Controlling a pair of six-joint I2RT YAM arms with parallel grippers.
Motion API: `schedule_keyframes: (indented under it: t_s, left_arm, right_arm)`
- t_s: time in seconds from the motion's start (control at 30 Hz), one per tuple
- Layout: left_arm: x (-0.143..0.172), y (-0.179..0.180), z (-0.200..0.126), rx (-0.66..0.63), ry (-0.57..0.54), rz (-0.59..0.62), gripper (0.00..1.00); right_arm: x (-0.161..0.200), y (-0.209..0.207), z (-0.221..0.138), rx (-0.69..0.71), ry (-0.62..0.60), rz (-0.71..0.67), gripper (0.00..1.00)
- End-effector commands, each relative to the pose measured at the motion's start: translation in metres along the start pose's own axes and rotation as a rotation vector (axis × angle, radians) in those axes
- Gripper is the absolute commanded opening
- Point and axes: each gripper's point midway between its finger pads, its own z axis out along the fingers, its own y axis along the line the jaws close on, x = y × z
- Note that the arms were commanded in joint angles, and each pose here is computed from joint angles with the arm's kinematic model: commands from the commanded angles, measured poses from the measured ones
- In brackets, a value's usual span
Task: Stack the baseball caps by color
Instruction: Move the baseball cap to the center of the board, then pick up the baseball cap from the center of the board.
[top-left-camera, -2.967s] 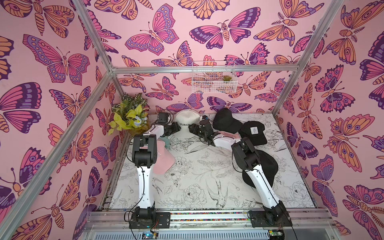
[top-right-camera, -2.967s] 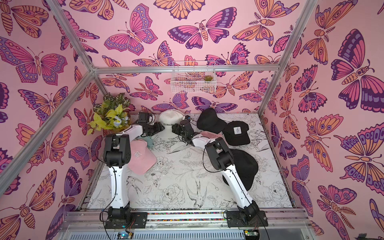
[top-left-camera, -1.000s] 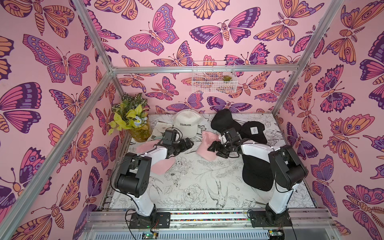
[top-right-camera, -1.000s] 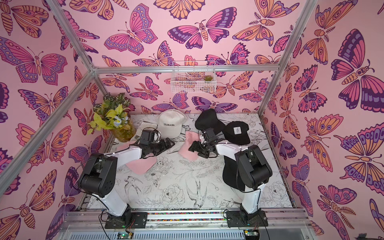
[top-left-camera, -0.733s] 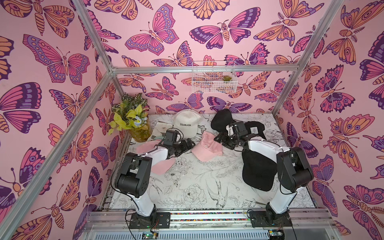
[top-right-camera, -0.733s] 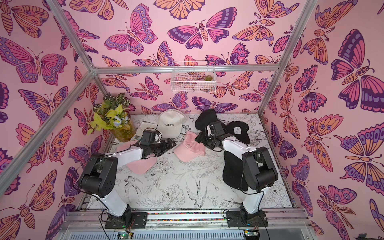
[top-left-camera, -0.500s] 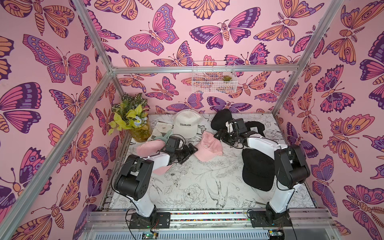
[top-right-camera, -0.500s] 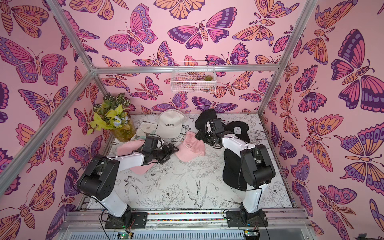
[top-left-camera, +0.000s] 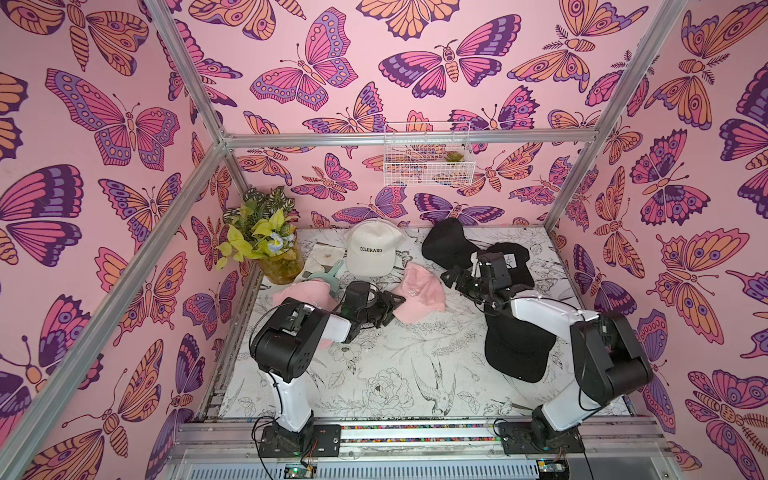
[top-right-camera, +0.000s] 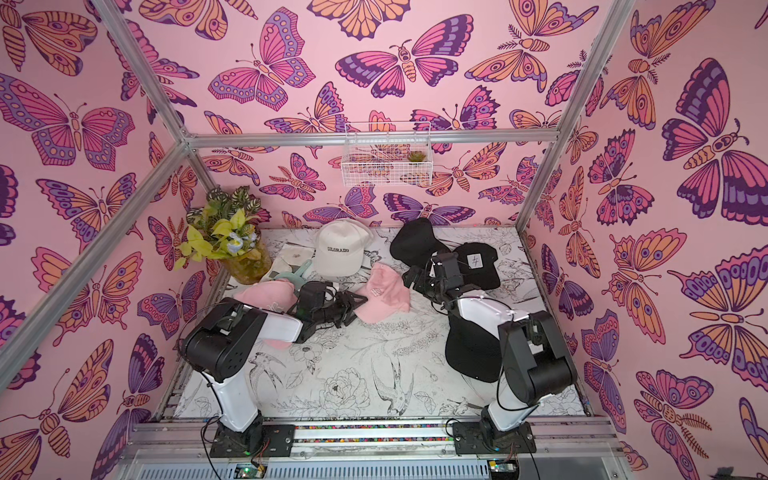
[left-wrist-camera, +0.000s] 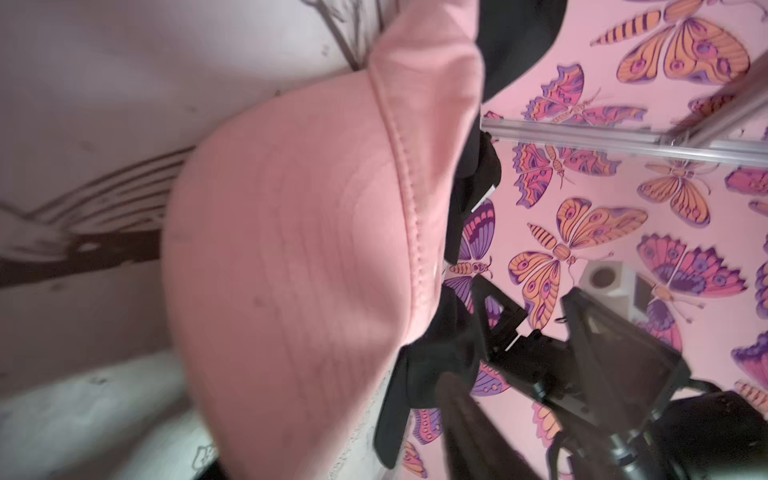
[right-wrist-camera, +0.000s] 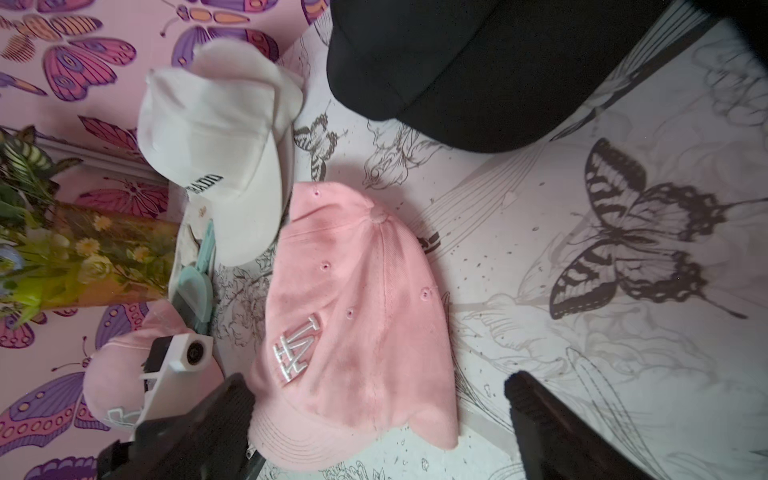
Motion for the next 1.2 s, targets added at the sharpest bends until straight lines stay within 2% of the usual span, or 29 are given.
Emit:
schedule_keyframes:
  t_s: [0.0,0.07,0.13,0.17,0.3,0.43,0.5,0.57,0.63,0.7,0.77,0.87,1.0,1.17]
  left_arm:
    - [-0.007,-0.011,0.002,0.043,-0.025,0.028,0.31]
    - [-0.007,-0.015,0.002,0.047,-0.015,0.057,0.12]
    - [-0.007,-0.023,0.001,0.052,0.016,0.104,0.01]
    - [-0.007,-0.027,0.000,0.048,0.044,0.134,0.00]
    - [-0.013,-0.055,-0.020,0.111,0.111,0.261,0.00]
    - [-0.022,-0.130,-0.079,0.319,0.186,0.376,0.00]
    - [-0.015,-0.153,-0.101,0.316,0.169,0.482,0.00]
    - [-0.004,-0.135,-0.097,0.164,0.195,0.513,0.00]
    - [0.008,-0.146,-0.102,0.203,0.253,0.513,0.00]
    - [0.005,-0.155,-0.113,0.190,0.182,0.568,0.00]
    - [0.007,-0.160,-0.119,0.193,0.181,0.597,0.00]
    - [0.014,-0.164,-0.119,0.226,0.233,0.585,0.00]
    - [0.017,-0.172,-0.125,0.242,0.226,0.603,0.00]
    - [0.019,-0.176,-0.127,0.255,0.232,0.610,0.00]
  right_arm:
    - [-0.023,-0.005,-0.009,-0.020,-0.103,0.037,0.99]
    - [-0.031,-0.001,-0.023,-0.055,-0.133,0.028,0.99]
    - [-0.032,-0.004,-0.028,-0.065,-0.131,0.023,0.99]
    - [-0.034,-0.005,-0.031,-0.077,-0.131,0.023,0.99]
    - [-0.044,-0.008,-0.045,-0.162,-0.141,0.060,1.00]
    - [-0.045,0.000,-0.058,-0.234,-0.108,0.081,0.98]
    - [-0.044,0.003,-0.062,-0.239,-0.104,0.082,0.99]
    - [-0.044,0.004,-0.064,-0.251,-0.109,0.091,0.98]
    - [-0.044,0.007,-0.062,-0.266,-0.101,0.103,0.98]
    - [-0.042,0.010,-0.060,-0.288,-0.079,0.119,0.97]
    - [-0.041,0.015,-0.057,-0.324,-0.059,0.150,0.97]
    - [-0.042,0.031,-0.058,-0.432,-0.042,0.197,0.97]
    - [-0.044,0.057,-0.069,-0.577,-0.040,0.245,0.97]
    - [-0.027,0.074,-0.066,-0.592,0.011,0.212,0.97]
